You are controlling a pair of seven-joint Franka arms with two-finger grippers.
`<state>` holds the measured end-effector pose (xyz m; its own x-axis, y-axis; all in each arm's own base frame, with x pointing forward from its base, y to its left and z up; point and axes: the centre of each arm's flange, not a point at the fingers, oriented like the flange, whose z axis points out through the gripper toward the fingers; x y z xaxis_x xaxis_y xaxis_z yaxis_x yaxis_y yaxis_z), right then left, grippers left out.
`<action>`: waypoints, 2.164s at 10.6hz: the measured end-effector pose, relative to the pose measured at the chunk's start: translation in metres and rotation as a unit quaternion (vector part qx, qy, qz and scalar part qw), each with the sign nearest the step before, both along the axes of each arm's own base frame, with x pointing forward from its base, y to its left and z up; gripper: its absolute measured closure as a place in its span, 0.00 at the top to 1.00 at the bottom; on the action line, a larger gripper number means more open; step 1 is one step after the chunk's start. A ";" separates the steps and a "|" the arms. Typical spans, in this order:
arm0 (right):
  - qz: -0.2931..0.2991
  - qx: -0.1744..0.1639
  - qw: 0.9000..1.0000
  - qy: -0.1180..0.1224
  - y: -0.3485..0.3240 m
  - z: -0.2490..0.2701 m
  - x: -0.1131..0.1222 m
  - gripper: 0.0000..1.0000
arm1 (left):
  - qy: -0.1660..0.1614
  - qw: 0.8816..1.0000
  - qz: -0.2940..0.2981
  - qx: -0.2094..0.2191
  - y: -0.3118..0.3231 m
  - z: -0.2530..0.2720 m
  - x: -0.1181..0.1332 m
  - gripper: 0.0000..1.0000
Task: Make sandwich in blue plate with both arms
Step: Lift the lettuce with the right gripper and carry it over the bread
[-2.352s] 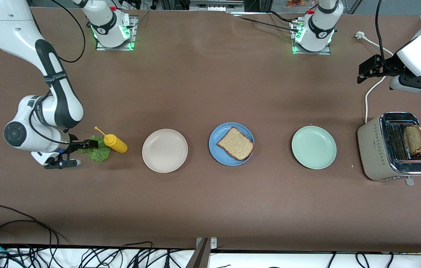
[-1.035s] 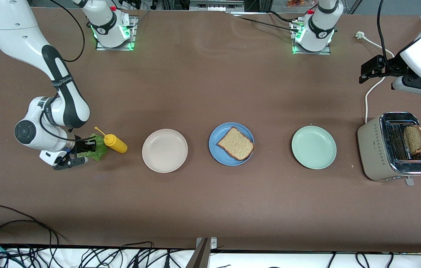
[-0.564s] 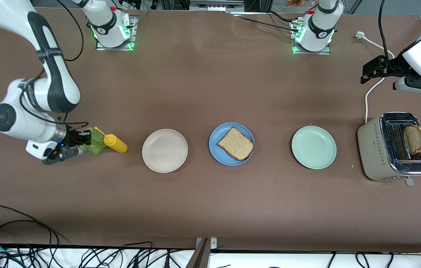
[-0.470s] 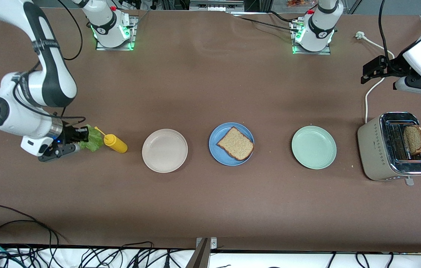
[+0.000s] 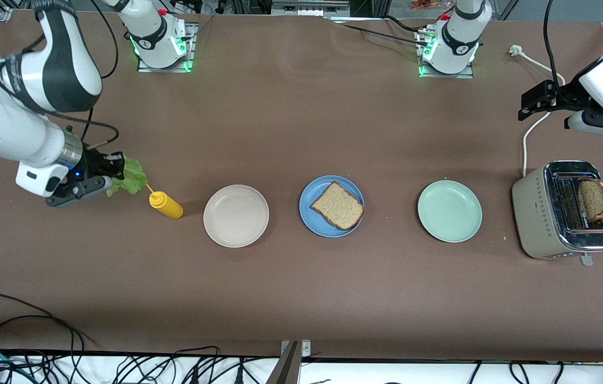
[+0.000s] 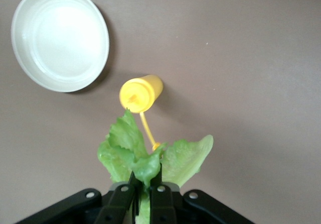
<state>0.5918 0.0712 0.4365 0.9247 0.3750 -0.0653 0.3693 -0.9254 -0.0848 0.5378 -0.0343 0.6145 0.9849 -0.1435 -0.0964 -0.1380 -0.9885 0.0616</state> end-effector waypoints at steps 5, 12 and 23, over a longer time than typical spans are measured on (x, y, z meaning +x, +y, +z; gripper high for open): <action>-0.045 0.043 0.998 0.022 0.060 0.010 -0.017 0.10 | 0.000 1.000 0.000 0.000 0.000 0.000 0.000 1.00; -0.182 0.020 0.982 0.037 0.273 -0.015 -0.033 0.10 | 0.000 1.000 -0.002 0.000 -0.002 0.001 0.000 1.00; -0.397 0.080 0.914 -0.019 0.495 -0.118 -0.077 0.10 | -0.010 1.000 -0.004 -0.001 -0.005 0.009 0.000 1.00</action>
